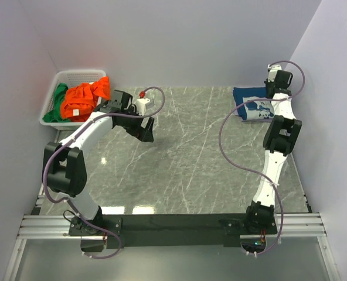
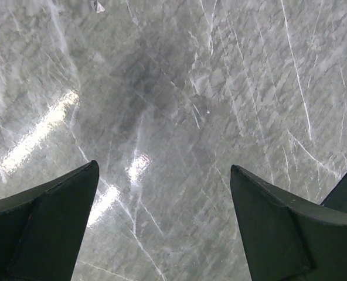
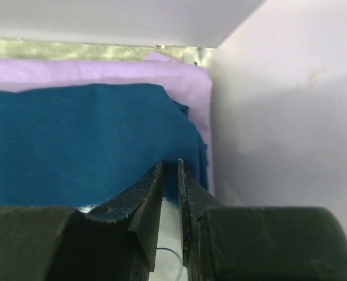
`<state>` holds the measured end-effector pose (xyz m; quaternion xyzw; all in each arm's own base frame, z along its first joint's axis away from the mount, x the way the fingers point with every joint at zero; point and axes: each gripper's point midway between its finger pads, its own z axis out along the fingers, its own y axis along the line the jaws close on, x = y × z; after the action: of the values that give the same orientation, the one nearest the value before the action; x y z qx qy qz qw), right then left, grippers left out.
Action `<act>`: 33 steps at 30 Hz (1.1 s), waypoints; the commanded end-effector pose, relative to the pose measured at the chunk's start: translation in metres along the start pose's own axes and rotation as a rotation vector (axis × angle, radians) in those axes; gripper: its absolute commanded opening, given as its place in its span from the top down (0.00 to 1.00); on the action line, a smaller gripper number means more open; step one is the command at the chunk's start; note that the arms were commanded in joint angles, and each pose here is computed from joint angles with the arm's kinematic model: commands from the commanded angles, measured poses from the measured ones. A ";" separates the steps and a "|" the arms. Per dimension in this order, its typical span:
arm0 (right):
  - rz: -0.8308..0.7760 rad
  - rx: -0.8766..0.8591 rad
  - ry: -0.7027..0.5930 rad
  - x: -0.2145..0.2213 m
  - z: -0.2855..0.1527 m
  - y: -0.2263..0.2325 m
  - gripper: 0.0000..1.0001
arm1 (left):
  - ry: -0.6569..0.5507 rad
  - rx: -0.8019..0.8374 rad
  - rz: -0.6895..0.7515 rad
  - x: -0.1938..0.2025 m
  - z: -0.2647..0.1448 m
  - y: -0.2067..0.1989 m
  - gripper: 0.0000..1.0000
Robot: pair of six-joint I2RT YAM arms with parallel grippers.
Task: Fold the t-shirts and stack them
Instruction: Neatly place the folded tshirt to the corner
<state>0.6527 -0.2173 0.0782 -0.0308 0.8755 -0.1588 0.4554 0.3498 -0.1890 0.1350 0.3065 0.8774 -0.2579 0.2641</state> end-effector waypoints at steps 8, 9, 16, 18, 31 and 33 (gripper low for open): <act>-0.245 0.141 0.004 -0.001 0.013 -0.027 0.76 | -0.030 0.026 0.015 -0.022 -0.005 0.001 0.01; -0.264 0.144 0.003 -0.002 0.013 -0.028 0.76 | -0.037 0.023 0.018 -0.024 -0.006 0.001 0.00; -0.270 0.248 -0.039 -0.027 -0.004 -0.045 0.60 | -0.115 -0.102 -0.013 -0.041 -0.029 0.018 0.00; -0.249 0.299 -0.080 -0.048 -0.017 -0.053 0.45 | -0.157 -0.184 -0.038 -0.047 -0.045 0.033 0.01; -0.072 -0.016 -0.220 -0.151 -0.217 0.040 0.20 | -0.383 -0.431 -0.156 -0.083 -0.138 0.052 0.01; -0.047 -0.108 -0.201 -0.147 -0.252 0.070 0.19 | -0.362 -0.427 -0.172 -0.083 -0.138 0.051 0.01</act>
<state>0.5826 -0.1109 0.2707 -0.0904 0.8271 -0.1955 0.5191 0.3957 -0.1049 0.2564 0.1425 0.8725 -0.1407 0.4456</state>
